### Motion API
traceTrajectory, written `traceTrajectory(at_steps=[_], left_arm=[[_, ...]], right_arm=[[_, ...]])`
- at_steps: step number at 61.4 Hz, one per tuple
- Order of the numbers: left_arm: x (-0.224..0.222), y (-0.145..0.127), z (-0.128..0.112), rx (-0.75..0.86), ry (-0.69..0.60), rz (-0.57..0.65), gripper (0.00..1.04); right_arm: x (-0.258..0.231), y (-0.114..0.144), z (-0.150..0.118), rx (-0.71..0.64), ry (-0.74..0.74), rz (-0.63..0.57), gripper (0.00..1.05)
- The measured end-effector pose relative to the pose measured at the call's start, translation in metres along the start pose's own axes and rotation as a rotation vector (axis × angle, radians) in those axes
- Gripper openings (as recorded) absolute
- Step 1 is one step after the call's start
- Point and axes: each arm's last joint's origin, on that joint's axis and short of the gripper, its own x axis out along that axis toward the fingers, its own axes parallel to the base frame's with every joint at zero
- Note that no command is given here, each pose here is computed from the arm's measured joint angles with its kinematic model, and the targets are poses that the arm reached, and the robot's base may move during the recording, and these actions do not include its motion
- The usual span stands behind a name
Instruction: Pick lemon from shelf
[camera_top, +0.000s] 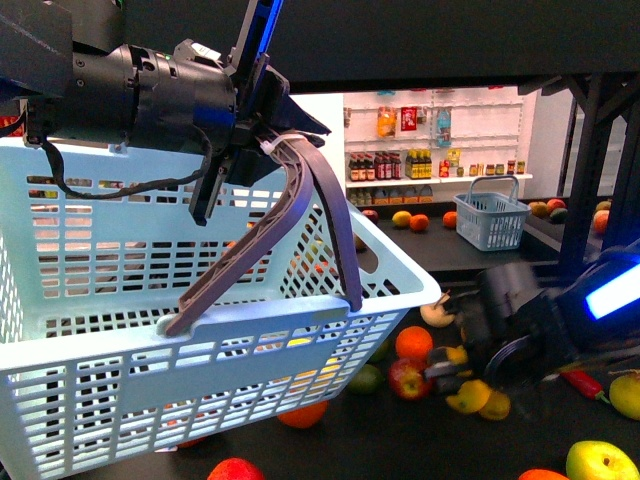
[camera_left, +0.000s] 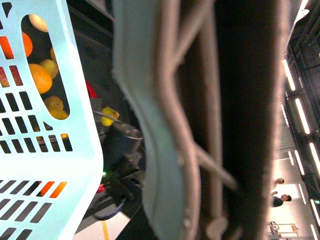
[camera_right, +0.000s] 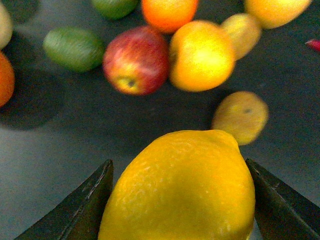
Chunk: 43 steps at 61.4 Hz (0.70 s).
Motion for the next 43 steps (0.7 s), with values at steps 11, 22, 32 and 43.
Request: traceTrajectory(at_steps=[11, 22, 32, 43], left_arm=[[0.0, 0.0, 0.0, 0.0, 0.0, 0.0, 0.09], [0.0, 0.0, 0.0, -0.001, 0.0, 0.0, 0.09], [0.0, 0.0, 0.0, -0.002, 0.0, 0.0, 0.09], [0.0, 0.0, 0.0, -0.002, 0.0, 0.0, 0.09]], right_arm=[[-0.056, -0.045, 0.039, 0.052, -0.087, -0.012, 0.71], [-0.127, -0.051, 0.085, 0.115, -0.216, 0.071, 0.71], [-0.197, -0.035, 0.124, 0.173, -0.357, 0.202, 0.71], [-0.24, -0.002, 0.139, 0.214, -0.408, 0.355, 0.71]])
